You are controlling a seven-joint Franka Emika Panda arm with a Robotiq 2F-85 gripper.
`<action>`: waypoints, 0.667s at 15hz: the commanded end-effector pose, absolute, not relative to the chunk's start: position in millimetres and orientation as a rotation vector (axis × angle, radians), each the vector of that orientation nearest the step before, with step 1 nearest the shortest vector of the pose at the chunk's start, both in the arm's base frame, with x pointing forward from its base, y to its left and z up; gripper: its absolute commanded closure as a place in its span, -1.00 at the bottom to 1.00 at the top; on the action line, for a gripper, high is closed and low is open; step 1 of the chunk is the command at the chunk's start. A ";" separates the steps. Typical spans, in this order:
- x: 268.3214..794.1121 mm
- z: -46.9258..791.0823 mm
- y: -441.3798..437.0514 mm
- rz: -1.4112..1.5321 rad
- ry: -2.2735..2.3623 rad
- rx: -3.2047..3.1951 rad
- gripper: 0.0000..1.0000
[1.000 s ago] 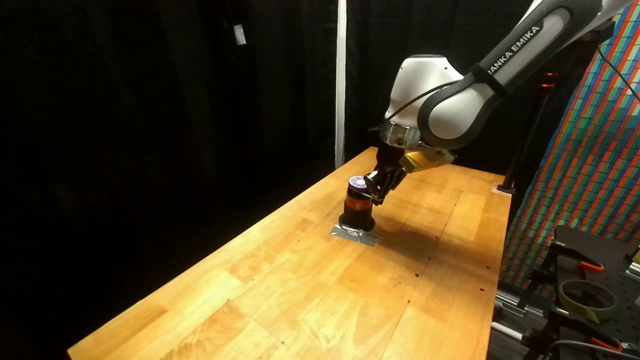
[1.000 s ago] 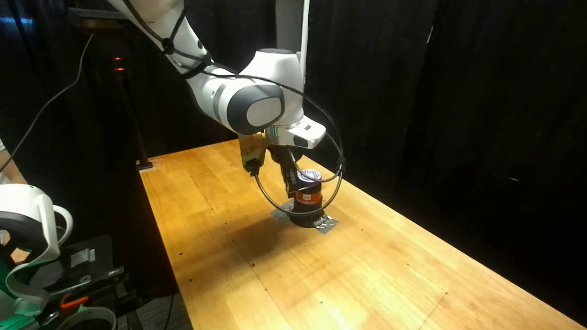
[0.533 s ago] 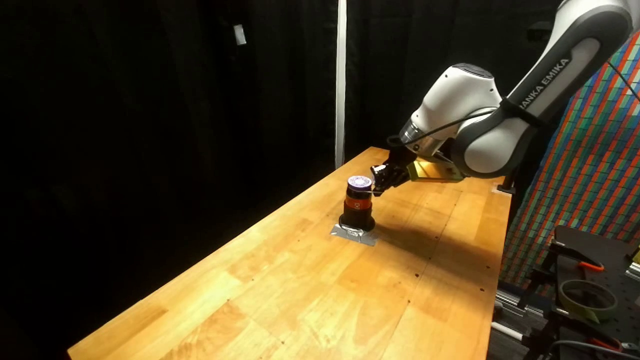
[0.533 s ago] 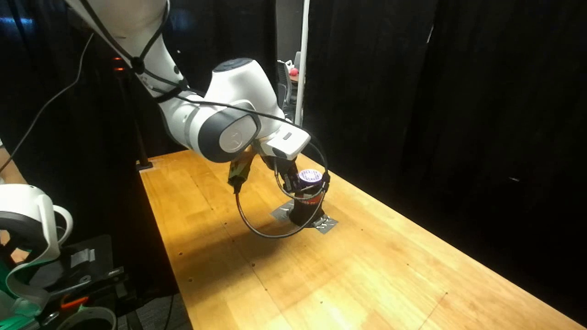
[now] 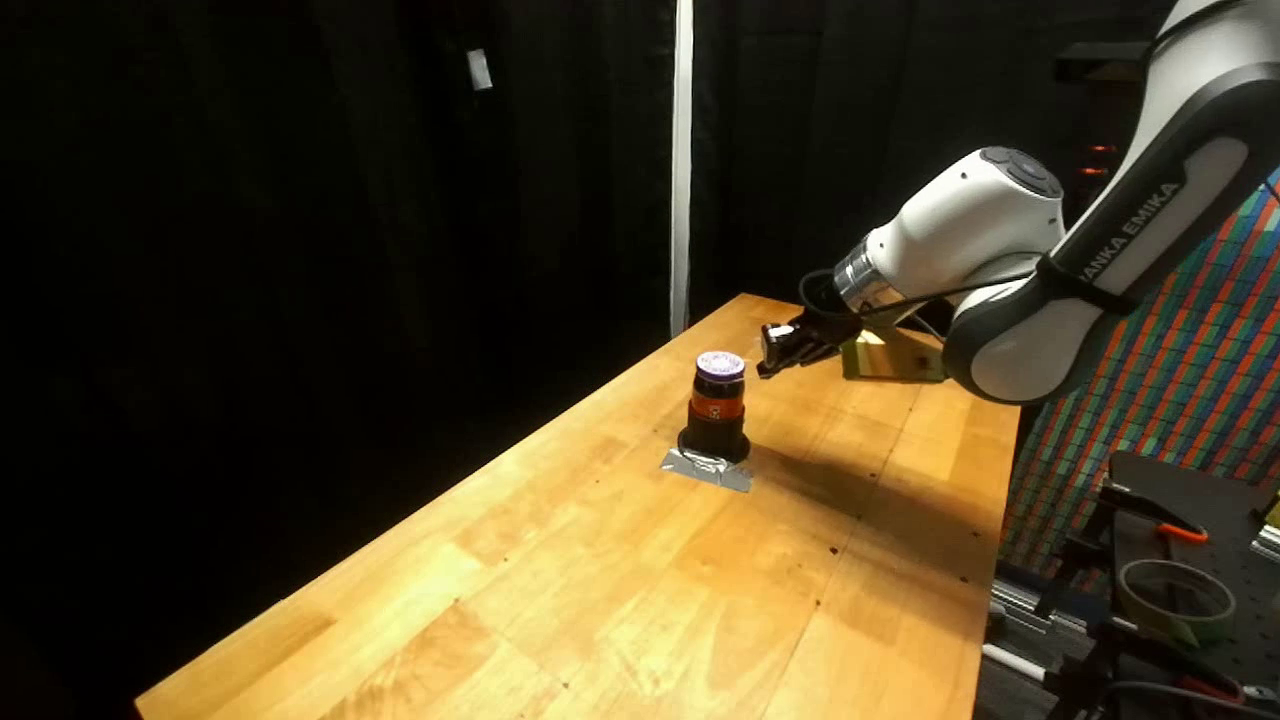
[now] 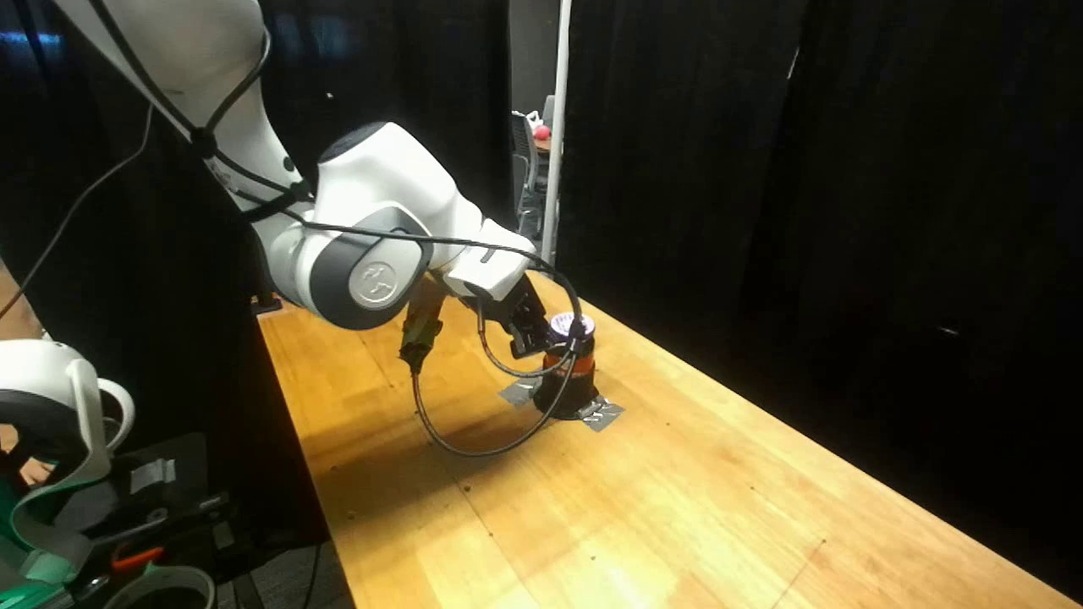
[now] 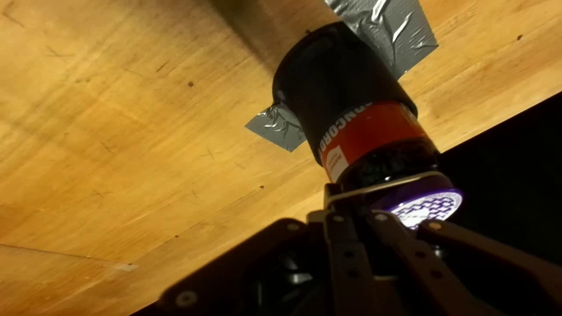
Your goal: Put a rubber band on the cup
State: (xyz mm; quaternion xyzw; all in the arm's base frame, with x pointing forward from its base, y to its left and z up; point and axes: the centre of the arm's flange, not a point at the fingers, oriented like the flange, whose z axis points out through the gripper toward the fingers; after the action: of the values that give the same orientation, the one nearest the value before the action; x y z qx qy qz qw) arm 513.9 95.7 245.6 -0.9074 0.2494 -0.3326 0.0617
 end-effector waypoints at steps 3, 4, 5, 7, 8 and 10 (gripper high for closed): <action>474.8 238.0 115.9 -1.096 0.660 -2.686 0.88; 471.2 237.4 116.8 -1.128 0.650 -2.671 0.87; 467.8 236.9 117.7 -1.152 0.643 -2.655 0.86; 463.2 234.6 118.3 -1.211 0.645 -2.611 0.86; 460.6 233.6 119.2 -1.240 0.645 -2.591 0.85; 456.0 232.2 121.0 -1.318 0.650 -2.548 0.87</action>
State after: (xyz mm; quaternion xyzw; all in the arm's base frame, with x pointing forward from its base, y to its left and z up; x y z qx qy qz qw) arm 476.2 117.9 235.9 -0.8807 0.2212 -0.4072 0.0984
